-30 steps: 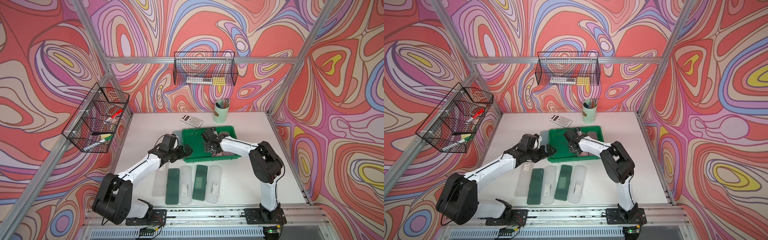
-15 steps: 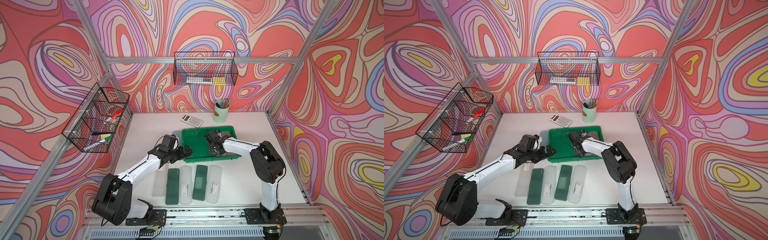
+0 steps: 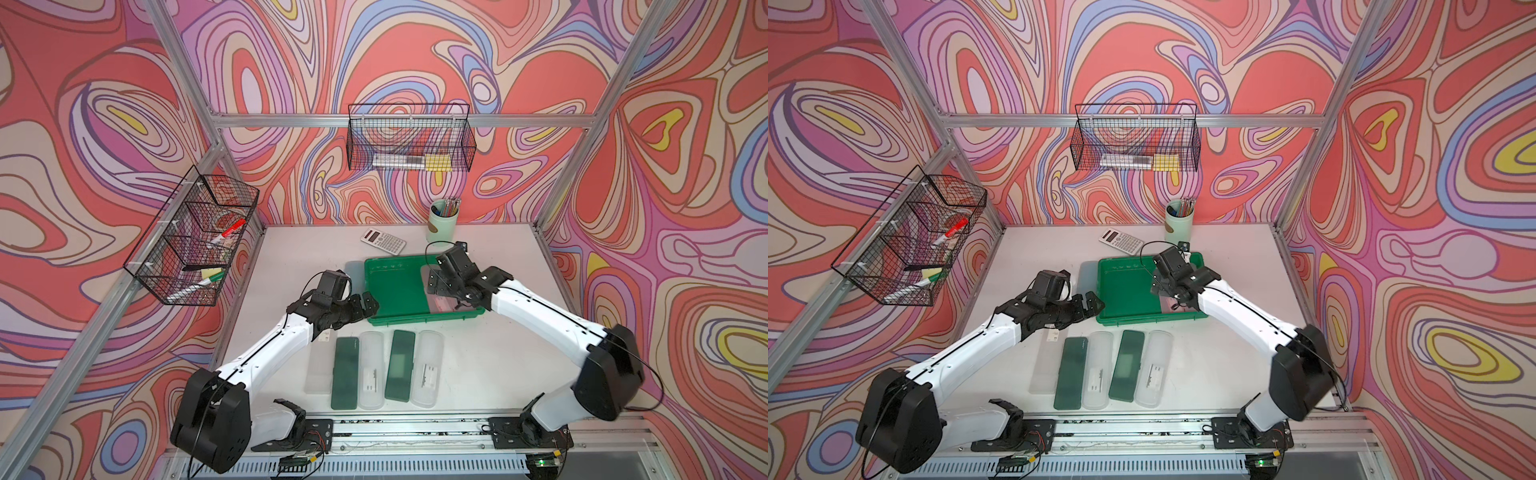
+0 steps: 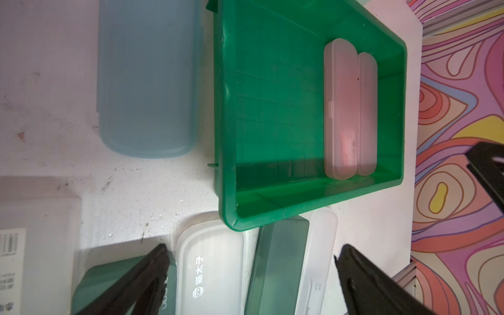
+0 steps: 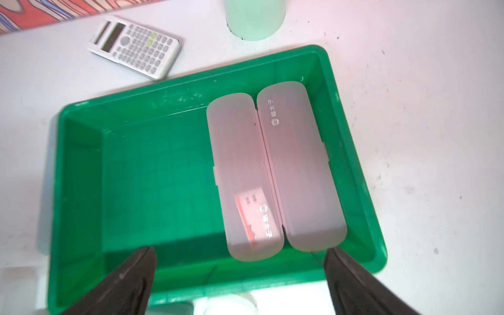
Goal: Put the pencil case into the storage box
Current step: Pick up the pencil case from the center of the board.
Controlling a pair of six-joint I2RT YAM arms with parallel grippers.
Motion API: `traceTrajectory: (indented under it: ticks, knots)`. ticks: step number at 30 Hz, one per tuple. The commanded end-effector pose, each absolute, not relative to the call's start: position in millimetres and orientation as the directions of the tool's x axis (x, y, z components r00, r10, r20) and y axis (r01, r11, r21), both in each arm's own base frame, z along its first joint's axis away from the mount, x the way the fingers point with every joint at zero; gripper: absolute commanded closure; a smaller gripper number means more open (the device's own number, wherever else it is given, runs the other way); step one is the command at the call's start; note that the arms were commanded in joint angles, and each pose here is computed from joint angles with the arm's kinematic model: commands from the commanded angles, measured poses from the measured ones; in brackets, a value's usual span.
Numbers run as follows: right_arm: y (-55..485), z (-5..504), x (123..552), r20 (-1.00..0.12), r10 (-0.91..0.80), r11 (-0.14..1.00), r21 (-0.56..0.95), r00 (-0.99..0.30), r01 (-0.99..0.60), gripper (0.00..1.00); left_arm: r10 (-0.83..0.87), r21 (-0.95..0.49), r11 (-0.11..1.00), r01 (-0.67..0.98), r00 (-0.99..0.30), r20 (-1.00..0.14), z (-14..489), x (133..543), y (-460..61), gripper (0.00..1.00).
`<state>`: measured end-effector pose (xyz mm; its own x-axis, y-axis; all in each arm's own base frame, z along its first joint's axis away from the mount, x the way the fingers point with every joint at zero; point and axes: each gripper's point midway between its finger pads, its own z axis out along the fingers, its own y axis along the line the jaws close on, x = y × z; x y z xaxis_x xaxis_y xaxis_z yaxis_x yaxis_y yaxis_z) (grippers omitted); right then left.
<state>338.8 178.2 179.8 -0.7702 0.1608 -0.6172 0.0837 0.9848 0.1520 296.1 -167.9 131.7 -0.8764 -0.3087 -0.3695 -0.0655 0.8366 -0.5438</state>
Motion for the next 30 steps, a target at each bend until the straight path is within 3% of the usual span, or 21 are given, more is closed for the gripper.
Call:
traceTrajectory:
  ticks: [1,13,30]
  knots:
    - [173,150,285,-0.501,0.203,0.974,0.193,-0.841,0.121,0.02,-0.319,-0.518,0.851,-0.087,-0.868,-0.380,140,291,-158,0.01]
    - [249,82,176,-0.385,0.096,0.948,0.316,-0.918,-0.034,0.02,-0.325,-0.526,0.843,-0.117,-0.889,-0.322,118,251,-156,0.01]
    - [246,32,136,-0.325,-0.001,0.996,0.084,-0.946,-0.030,0.02,-0.329,-0.553,0.827,-0.103,-0.885,-0.328,125,235,-153,0.01]
